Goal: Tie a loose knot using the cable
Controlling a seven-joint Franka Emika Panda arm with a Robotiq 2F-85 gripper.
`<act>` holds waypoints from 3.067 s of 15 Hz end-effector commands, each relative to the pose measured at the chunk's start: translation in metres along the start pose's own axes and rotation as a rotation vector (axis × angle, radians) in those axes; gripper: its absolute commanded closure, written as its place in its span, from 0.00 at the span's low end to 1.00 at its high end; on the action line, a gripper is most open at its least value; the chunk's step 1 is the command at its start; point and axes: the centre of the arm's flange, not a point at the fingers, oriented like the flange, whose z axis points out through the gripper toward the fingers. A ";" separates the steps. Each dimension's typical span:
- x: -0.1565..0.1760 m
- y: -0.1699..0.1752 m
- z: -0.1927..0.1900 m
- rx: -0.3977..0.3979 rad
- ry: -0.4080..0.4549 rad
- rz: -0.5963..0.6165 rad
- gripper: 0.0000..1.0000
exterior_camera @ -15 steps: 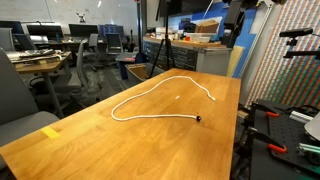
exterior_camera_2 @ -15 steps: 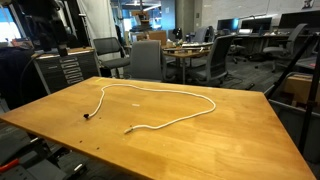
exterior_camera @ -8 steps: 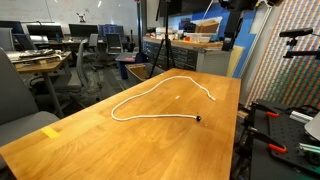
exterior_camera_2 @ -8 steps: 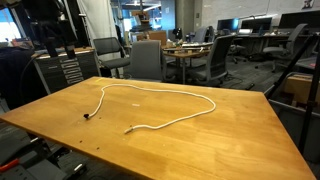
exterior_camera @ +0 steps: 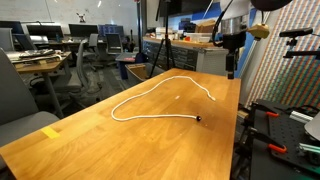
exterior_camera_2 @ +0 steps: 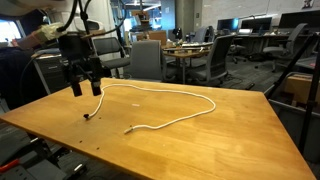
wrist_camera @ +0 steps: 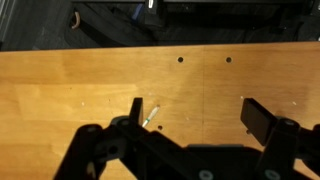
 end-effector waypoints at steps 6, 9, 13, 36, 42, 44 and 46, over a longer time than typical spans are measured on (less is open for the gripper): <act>0.033 0.027 0.051 0.055 -0.092 0.252 0.00; 0.043 0.061 0.088 0.088 -0.137 0.414 0.00; 0.028 0.072 0.101 0.144 -0.175 0.482 0.00; 0.082 0.081 0.139 0.084 -0.036 0.958 0.00; 0.101 0.075 0.156 0.176 -0.110 1.011 0.21; 0.103 0.067 0.167 0.154 -0.126 1.003 0.39; 0.104 0.061 0.172 0.140 -0.126 0.993 0.56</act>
